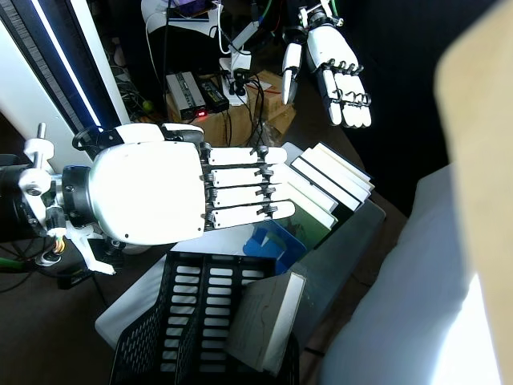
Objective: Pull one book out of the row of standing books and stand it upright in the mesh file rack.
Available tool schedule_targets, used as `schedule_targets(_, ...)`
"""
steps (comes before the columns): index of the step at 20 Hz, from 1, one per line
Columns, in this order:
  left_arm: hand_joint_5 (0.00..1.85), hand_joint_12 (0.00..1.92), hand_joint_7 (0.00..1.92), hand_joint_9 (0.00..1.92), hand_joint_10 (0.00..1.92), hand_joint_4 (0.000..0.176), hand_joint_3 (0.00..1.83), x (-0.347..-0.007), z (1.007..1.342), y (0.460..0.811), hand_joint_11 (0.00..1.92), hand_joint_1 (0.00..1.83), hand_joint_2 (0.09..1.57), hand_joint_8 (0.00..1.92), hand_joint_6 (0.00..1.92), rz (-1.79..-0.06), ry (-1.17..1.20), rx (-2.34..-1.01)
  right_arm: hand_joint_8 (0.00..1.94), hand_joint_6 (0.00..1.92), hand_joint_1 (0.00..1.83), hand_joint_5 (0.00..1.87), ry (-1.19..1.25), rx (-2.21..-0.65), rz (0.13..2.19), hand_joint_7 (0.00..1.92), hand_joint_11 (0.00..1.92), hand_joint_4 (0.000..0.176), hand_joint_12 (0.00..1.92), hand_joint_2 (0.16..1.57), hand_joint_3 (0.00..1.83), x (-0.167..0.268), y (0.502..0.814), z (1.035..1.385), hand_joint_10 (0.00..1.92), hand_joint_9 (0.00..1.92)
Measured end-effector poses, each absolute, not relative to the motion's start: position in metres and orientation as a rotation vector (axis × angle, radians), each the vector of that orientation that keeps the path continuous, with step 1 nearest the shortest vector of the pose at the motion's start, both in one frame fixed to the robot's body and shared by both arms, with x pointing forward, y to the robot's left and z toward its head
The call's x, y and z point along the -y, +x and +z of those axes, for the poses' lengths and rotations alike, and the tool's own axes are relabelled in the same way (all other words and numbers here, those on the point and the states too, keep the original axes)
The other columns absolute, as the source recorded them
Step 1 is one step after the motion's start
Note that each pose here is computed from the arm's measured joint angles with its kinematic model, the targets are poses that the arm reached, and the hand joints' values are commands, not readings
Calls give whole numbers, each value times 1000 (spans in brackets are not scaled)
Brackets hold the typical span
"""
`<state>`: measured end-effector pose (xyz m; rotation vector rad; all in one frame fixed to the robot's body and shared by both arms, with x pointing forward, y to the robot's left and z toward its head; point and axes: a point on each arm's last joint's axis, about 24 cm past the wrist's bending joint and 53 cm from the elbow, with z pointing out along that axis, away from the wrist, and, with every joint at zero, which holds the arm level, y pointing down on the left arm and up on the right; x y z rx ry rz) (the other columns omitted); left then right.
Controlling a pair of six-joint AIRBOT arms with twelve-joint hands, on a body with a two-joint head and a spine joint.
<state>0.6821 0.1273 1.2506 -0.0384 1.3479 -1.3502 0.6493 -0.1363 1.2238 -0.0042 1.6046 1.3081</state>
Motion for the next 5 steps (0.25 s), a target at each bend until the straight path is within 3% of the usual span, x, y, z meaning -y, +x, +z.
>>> schedule_targets(1, 18, 4, 0, 0, 0, 25, 4, -128, 1251, 682, 0, 348, 1336, 0, 4, -1351, -42, -1348, 0, 0, 165, 0, 8, -1604, 1311, 0, 0, 32, 0, 1241, 0, 138, 649, 1222, 0, 0)
schedule_targets(3, 4, 4, 0, 0, 0, 27, 5, -126, 1250, 682, 5, 332, 1344, 0, 0, -1357, -39, -1349, 0, 0, 186, 0, 22, -1601, 1299, 0, 0, 48, 0, 1245, 0, 142, 649, 1218, 0, 0)
schedule_targets(4, 12, 26, 0, 0, 0, 10, 8, -124, 1248, 681, 40, 263, 1353, 0, 4, -1361, -39, -1351, 0, 0, 210, 0, 35, -1607, 1292, 0, 0, 57, 0, 1256, 0, 144, 648, 1215, 0, 0)
schedule_targets(5, 19, 36, 0, 2, 1, 0, 7, -123, 1246, 681, 43, 212, 1356, 0, 6, -1363, -42, -1356, 0, 0, 197, 0, 44, -1607, 1292, 0, 0, 52, 0, 1265, 1, 146, 646, 1212, 0, 0)
